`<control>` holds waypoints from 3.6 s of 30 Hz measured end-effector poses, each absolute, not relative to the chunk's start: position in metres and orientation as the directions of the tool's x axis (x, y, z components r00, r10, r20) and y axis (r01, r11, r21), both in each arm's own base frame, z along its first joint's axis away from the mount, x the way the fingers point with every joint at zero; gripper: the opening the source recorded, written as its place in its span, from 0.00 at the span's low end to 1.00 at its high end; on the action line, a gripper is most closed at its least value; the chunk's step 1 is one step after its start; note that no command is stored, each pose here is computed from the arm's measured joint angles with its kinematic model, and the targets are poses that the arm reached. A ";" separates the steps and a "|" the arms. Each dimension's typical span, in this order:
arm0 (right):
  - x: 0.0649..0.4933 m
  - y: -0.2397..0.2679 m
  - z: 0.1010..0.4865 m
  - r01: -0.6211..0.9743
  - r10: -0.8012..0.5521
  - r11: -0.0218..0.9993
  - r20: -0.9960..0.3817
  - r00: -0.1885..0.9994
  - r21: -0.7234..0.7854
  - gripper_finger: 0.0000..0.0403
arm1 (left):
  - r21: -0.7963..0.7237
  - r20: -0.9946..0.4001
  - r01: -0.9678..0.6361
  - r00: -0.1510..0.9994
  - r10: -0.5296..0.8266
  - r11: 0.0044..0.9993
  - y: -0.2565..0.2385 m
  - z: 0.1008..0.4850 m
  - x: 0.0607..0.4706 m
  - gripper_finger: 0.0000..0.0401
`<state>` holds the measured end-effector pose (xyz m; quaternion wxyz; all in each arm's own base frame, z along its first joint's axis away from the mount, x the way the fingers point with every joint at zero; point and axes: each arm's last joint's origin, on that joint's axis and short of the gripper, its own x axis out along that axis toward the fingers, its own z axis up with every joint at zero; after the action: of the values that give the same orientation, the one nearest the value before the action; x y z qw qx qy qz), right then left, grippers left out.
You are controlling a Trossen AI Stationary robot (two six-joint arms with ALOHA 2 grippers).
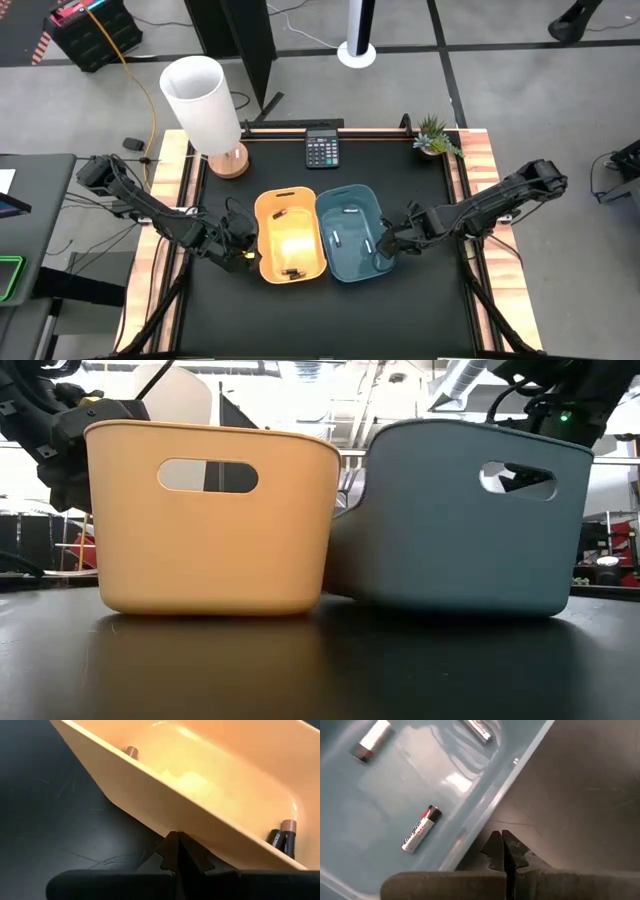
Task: Sort batteries
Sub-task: Adjust the yellow and blue bins
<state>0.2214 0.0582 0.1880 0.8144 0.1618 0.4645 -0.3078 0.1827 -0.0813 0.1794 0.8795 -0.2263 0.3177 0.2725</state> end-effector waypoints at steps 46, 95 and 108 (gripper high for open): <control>0.318 -0.011 0.211 0.185 -0.284 0.959 -0.756 0.590 -0.215 0.00 | -0.182 -0.746 -0.580 0.608 0.273 0.794 -0.084 0.176 0.177 0.00; 0.365 -0.041 0.195 0.327 -0.334 0.928 -0.787 0.518 -0.179 0.00 | -0.040 -0.765 -0.581 0.541 0.349 0.813 -0.065 0.174 0.180 0.00; 0.354 -0.012 0.227 0.321 -0.349 0.929 -0.732 0.585 -0.186 0.00 | 0.068 -0.751 -0.588 0.502 0.429 0.806 -0.049 0.174 0.184 0.00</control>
<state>0.3543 -0.0125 0.2273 0.8901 -0.0169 0.4148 -0.1883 0.1837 -0.0487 0.1737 0.8608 -0.0986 0.4026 0.2952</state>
